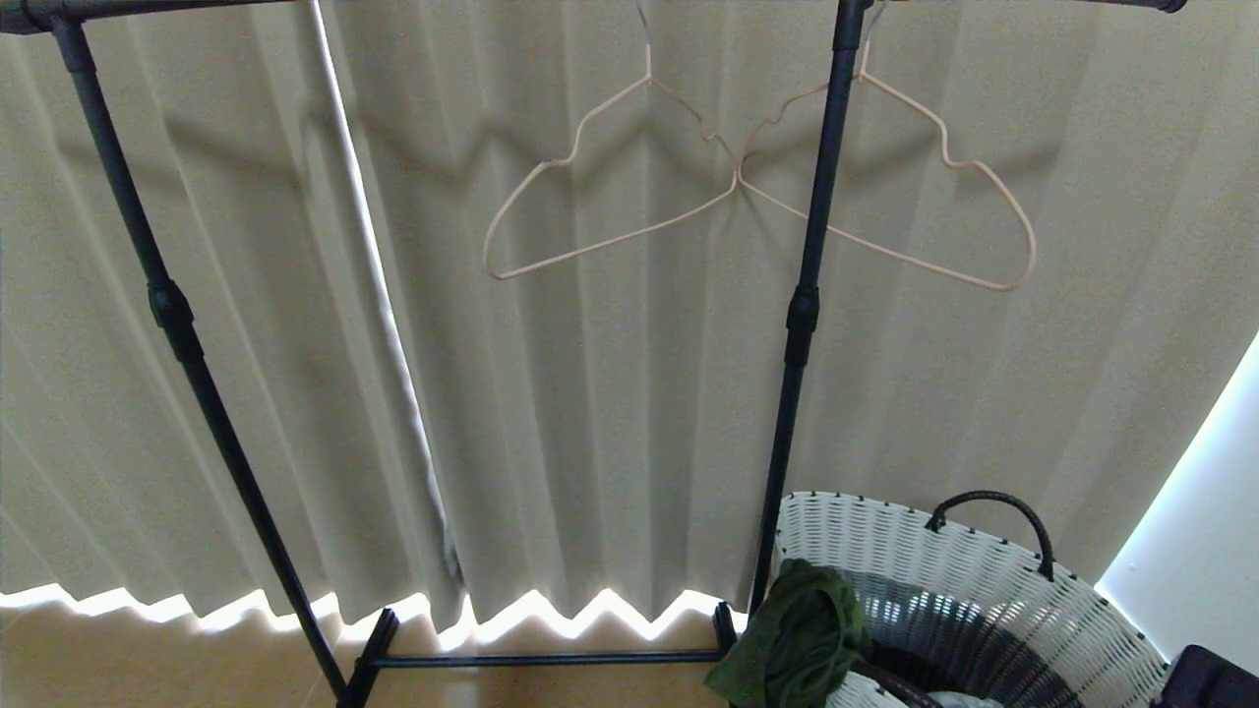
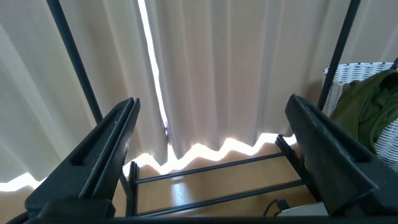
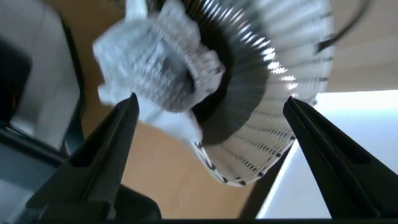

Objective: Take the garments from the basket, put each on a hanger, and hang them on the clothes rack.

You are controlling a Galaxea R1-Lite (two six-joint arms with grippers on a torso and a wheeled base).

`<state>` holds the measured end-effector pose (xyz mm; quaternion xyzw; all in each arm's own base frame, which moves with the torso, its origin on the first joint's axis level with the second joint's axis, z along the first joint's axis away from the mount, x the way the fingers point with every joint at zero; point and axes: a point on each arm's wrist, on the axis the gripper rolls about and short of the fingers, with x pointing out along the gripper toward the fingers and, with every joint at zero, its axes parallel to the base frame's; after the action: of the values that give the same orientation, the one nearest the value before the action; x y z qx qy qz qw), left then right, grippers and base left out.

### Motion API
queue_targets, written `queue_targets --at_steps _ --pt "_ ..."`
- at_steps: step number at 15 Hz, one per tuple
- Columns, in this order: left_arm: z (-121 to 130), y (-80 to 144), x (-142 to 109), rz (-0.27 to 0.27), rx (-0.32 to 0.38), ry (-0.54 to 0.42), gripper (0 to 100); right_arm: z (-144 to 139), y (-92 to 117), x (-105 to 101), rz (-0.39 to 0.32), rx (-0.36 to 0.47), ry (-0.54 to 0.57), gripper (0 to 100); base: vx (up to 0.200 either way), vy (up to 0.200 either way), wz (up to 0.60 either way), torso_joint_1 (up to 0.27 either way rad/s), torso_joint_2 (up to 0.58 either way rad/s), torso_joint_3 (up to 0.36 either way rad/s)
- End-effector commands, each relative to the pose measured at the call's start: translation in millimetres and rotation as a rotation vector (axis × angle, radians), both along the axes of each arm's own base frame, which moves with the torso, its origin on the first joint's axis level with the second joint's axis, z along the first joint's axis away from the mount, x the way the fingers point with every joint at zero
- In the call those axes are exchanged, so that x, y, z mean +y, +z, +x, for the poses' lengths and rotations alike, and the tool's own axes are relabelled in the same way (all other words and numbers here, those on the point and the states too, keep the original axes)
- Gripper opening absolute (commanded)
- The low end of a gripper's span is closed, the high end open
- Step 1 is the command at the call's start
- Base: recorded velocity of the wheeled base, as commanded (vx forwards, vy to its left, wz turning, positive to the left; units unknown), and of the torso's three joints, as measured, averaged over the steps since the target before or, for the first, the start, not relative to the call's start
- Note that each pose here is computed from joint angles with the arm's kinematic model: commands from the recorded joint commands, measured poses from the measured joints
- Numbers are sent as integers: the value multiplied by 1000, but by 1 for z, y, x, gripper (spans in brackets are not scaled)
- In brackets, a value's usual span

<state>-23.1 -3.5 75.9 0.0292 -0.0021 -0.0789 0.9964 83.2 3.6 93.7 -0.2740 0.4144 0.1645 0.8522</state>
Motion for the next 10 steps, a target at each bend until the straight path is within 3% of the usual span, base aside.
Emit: queue_targets --at_steps 1,10 --pt "0 0 0 0 0 0 100 33 -27 -3 -21 204 -7 100 0 0 0 0 0 0" --pt "0 0 0 1 -1 0 100 75 -53 -15 -45 167 -92 100 0 0 0 0 0 0"
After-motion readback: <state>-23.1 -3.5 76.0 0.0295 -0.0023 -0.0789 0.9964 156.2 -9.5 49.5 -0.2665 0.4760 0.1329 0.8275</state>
